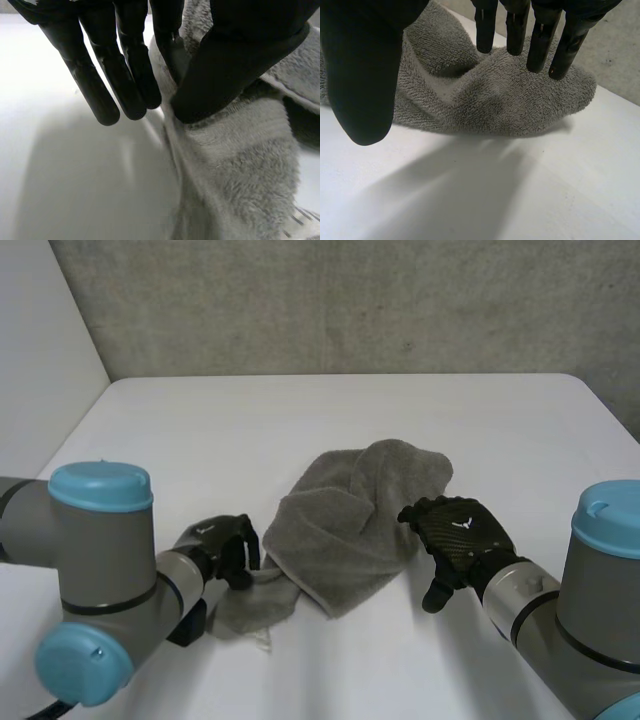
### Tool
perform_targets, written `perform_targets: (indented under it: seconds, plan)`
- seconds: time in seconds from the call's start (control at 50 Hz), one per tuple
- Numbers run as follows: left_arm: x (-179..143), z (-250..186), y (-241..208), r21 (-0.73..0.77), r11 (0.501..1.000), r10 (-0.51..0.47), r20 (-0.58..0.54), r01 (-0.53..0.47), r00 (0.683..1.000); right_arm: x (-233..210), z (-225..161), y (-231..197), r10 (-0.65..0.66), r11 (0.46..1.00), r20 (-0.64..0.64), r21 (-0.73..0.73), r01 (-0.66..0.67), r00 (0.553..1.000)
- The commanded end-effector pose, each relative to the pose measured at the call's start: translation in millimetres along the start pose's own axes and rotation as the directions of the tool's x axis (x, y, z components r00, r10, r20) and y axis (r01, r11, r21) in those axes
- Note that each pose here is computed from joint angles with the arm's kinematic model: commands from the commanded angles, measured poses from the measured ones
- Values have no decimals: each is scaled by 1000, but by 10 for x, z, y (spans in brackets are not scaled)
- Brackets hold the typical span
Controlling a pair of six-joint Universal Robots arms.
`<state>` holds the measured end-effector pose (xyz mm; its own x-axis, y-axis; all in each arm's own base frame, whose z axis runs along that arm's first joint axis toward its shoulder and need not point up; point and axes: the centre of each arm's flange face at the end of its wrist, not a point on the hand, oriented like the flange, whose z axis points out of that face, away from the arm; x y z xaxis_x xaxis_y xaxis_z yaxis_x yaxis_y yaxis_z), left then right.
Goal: Fold the towel.
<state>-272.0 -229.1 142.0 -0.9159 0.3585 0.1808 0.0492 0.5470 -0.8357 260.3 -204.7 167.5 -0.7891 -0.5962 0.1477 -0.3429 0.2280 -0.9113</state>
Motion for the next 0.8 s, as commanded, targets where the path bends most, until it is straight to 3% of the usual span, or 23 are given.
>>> perform_targets:
  seconds: [0.02, 0.1, 0.26, 0.44, 0.54, 0.58, 0.6, 0.66, 0.68, 0.72, 0.8]
  plan:
    - [131, -205, -538, 186, 983, 17, -41, -9, 999, -45, 22, 3, 142, 990, 28, 1, -142, 990]
    - [220, -596, -1040, 376, 927, 26, -79, 5, 997, -159, 165, 56, 254, 967, 111, -33, -252, 961]
    - [276, -1020, -1281, 489, 872, 38, -105, 18, 994, -420, 490, -10, 283, 959, 168, -20, -283, 944]
    - [262, -1105, -1214, 486, 874, 38, -106, 18, 994, -719, 795, 39, 316, 948, 186, -23, -318, 930]
    - [234, -1082, -1201, 480, 877, 33, -96, 17, 995, -585, 785, -69, 302, 951, 93, 31, -306, 949]
    - [162, -1051, -1215, 484, 875, 34, -68, 3, 997, -321, 632, -459, 276, 950, 47, 140, -280, 960]
    - [161, -1051, -1215, 484, 875, 34, -68, 3, 997, -319, 631, -461, 276, 950, 47, 141, -280, 960]
    - [-27, -971, -1253, 493, 869, 50, 8, -47, 999, 365, 326, -1054, 149, 953, -62, 276, -127, 987]
    - [-28, -971, -1253, 493, 869, 50, 9, -48, 999, 367, 325, -1056, 148, 953, -62, 276, -126, 987]
    - [-42, -959, -1234, 487, 870, 73, 23, -75, 997, 584, 82, -1451, 23, 946, -81, 325, 5, 996]
    - [-30, -959, -1218, 485, 871, 78, 20, -78, 997, 673, -70, -1750, -47, 942, -70, 328, 67, 996]
